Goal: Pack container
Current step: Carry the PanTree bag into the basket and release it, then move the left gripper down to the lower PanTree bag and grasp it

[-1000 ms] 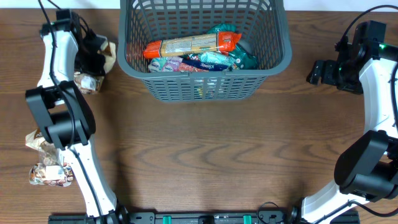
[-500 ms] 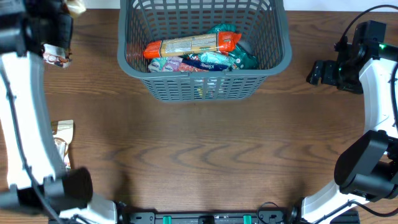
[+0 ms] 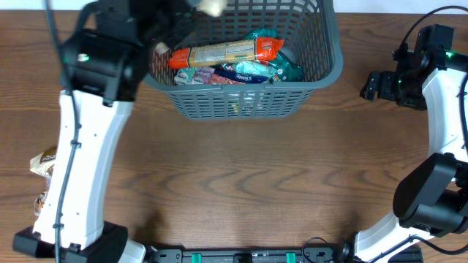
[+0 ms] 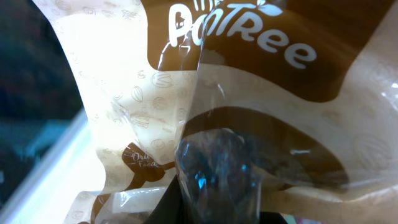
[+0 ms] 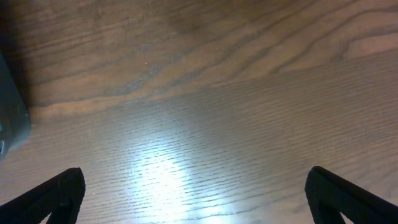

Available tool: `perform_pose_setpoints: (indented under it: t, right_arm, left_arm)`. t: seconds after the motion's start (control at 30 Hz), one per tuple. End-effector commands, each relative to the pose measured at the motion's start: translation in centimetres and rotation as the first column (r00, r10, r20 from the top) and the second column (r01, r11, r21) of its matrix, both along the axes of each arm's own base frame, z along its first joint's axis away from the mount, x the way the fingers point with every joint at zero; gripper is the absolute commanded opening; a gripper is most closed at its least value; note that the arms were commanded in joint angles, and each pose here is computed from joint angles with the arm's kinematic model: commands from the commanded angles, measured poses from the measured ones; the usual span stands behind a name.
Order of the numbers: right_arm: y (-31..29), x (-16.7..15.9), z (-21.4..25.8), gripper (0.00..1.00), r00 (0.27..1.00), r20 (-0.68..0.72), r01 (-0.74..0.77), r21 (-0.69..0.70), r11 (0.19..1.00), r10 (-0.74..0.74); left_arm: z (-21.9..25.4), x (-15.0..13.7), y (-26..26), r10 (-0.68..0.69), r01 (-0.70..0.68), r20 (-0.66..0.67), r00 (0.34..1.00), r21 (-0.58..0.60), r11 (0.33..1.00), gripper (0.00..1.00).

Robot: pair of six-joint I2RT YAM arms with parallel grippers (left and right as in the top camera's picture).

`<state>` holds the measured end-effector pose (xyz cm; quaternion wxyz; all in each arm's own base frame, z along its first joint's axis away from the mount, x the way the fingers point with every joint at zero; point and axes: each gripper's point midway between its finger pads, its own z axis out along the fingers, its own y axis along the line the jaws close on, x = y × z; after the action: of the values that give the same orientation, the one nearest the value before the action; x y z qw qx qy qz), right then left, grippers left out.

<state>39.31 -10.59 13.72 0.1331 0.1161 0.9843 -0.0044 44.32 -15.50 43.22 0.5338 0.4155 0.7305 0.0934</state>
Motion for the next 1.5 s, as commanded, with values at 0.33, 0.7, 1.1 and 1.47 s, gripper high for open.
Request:
perform_pose_setpoints:
  t: [0.33, 0.7, 1.1, 1.47]
  right_arm:
    - [0.2, -0.3, -0.2, 0.99, 1.0, -0.015, -0.027, -0.001, 1.0, 0.027]
    - [0.3, -0.4, -0.2, 0.99, 0.999, -0.021, -0.048, -0.005, 0.999, 0.048]
    - [0.2, -0.2, -0.1, 0.99, 0.999, -0.01, -0.052, -0.009, 0.999, 0.052]
    - [0.2, -0.1, -0.1, 0.99, 0.999, -0.007, -0.052, -0.009, 0.999, 0.052]
  left_arm:
    - [-15.0, 4.8, -7.4, -0.207, 0.233, -0.303, 0.93, 0.052, 0.971, 0.06]
    - [-18.7, 4.0, -6.2, -0.142, 0.206, -0.421, 0.896, 0.112, 0.972, 0.57]
    - [-1.7, -1.6, 3.2, 0.204, -0.196, -0.087, 0.975, 0.089, 0.977, 0.65]
    - [-1.2, -15.3, 17.9, 0.672, -0.719, -0.323, 0.666, -0.039, 0.694, 0.8]
